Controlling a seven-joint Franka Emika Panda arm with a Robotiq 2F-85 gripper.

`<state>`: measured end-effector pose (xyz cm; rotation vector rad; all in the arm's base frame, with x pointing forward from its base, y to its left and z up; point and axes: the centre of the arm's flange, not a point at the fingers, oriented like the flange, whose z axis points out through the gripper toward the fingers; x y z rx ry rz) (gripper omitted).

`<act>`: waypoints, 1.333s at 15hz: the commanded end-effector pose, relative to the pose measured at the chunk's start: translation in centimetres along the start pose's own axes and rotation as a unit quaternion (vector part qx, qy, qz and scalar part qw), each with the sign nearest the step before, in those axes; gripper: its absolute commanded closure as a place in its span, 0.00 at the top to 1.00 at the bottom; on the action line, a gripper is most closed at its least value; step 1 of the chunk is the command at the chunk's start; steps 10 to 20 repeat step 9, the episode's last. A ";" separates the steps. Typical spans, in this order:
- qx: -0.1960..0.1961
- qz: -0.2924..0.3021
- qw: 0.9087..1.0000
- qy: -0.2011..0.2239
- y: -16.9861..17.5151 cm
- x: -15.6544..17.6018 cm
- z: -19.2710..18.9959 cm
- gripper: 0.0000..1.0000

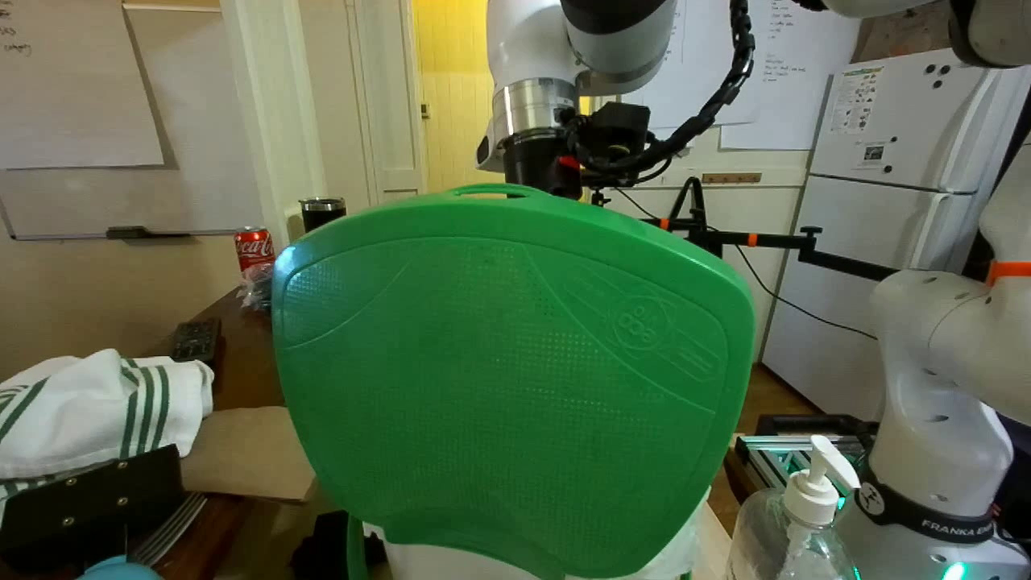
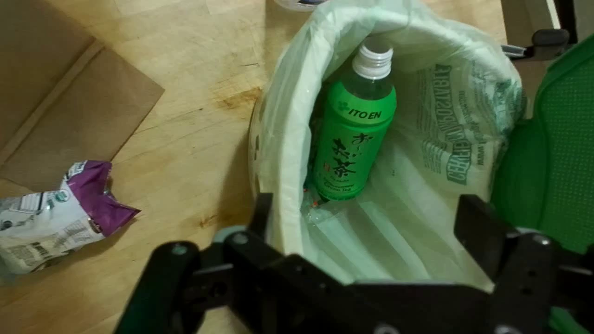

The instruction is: Put the bottle inside the trash can

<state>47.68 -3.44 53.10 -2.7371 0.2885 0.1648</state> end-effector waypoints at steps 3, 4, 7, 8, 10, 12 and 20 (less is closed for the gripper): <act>-0.024 0.048 0.998 0.021 3.2 -2.4 -2.4 1.00; -0.024 0.056 0.998 0.027 3.8 -2.6 -2.8 1.00; -0.021 0.052 0.998 0.036 3.9 -1.5 -3.4 1.00; -0.020 0.055 0.998 0.038 4.3 -1.8 -3.6 1.00; -0.019 0.056 0.997 0.039 4.4 -1.9 -3.7 1.00; -0.019 0.056 0.997 0.039 4.4 -1.9 -3.7 1.00; -0.019 0.056 0.997 0.039 4.4 -1.9 -3.7 1.00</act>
